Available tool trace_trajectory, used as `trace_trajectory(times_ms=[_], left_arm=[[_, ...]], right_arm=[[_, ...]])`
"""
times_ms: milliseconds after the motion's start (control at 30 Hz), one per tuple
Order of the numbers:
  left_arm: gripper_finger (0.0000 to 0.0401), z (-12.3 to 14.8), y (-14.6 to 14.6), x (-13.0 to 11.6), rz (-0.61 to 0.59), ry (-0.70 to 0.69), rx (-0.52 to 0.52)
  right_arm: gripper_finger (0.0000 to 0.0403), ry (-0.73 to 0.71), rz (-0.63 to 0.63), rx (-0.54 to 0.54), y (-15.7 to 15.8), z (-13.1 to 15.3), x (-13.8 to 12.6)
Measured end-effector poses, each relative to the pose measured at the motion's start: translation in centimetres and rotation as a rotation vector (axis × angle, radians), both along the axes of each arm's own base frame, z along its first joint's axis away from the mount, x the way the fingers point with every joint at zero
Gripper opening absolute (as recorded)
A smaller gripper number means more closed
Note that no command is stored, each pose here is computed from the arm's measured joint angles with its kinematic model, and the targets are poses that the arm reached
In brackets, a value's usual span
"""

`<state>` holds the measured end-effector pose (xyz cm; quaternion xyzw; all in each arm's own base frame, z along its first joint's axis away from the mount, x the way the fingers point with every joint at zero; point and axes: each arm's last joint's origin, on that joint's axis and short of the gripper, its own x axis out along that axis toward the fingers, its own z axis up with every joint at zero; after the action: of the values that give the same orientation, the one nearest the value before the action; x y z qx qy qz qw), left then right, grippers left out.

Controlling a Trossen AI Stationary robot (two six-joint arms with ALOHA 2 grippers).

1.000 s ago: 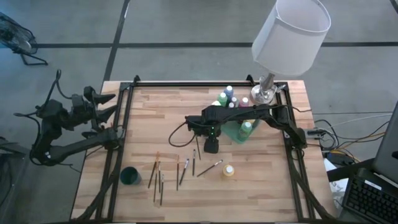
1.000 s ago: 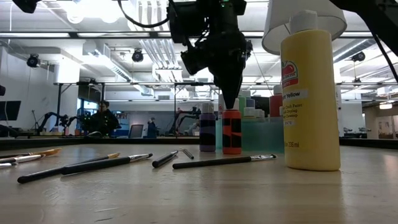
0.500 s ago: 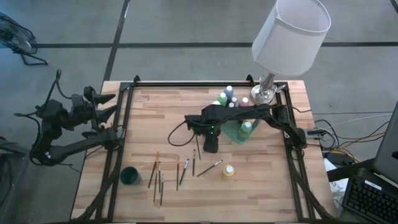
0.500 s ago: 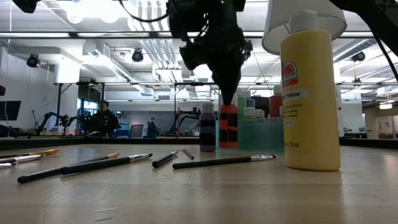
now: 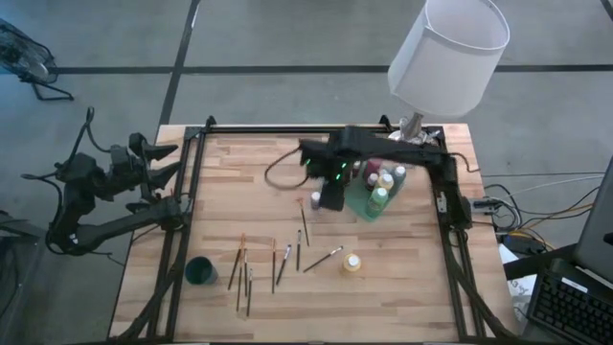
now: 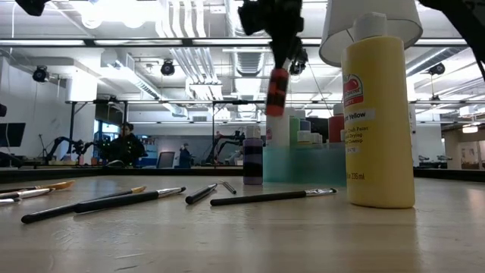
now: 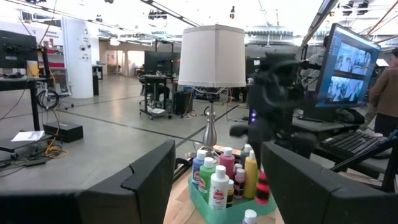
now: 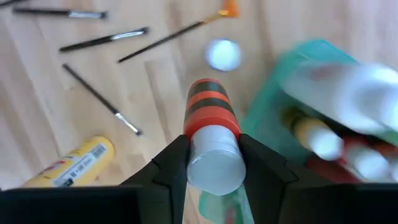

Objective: Pick & Place Paint Supplies
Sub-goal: Put the small orange paint bottle into the green transparent bin

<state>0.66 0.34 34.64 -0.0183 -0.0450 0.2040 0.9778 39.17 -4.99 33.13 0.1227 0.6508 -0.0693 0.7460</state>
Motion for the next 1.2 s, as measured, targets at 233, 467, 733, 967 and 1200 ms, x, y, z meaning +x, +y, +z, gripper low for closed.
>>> trace_trajectory(times_ms=[233, 467, 733, 967, 1200], left_arm=[[0.0243, 0.0, 0.0, 0.0, 0.0, 0.0, 0.0], [0.0243, 0.0, 0.0, 0.0, 0.0, 0.0, 0.0], [0.0243, 0.0, 0.0, 0.0, 0.0, 0.0, 0.0], [0.0243, 0.0, 0.0, 0.0, 0.0, 0.0, 0.0], [0.0243, 0.0, 0.0, 0.0, 0.0, 0.0, 0.0]], right_arm=[[0.0115, -0.026, -0.216, -0.066, -3.1, 2.6, -4.1], [0.0115, 0.066, -0.258, -0.052, -3.2, 1.3, -7.5], [0.0114, 0.043, -0.263, -0.051, -3.1, -1.8, -7.9], [0.0118, 0.092, -0.249, -0.05, -3.5, -4.5, -7.8], [0.0118, 0.079, -0.264, -0.051, -4.1, -6.9, -7.7]])
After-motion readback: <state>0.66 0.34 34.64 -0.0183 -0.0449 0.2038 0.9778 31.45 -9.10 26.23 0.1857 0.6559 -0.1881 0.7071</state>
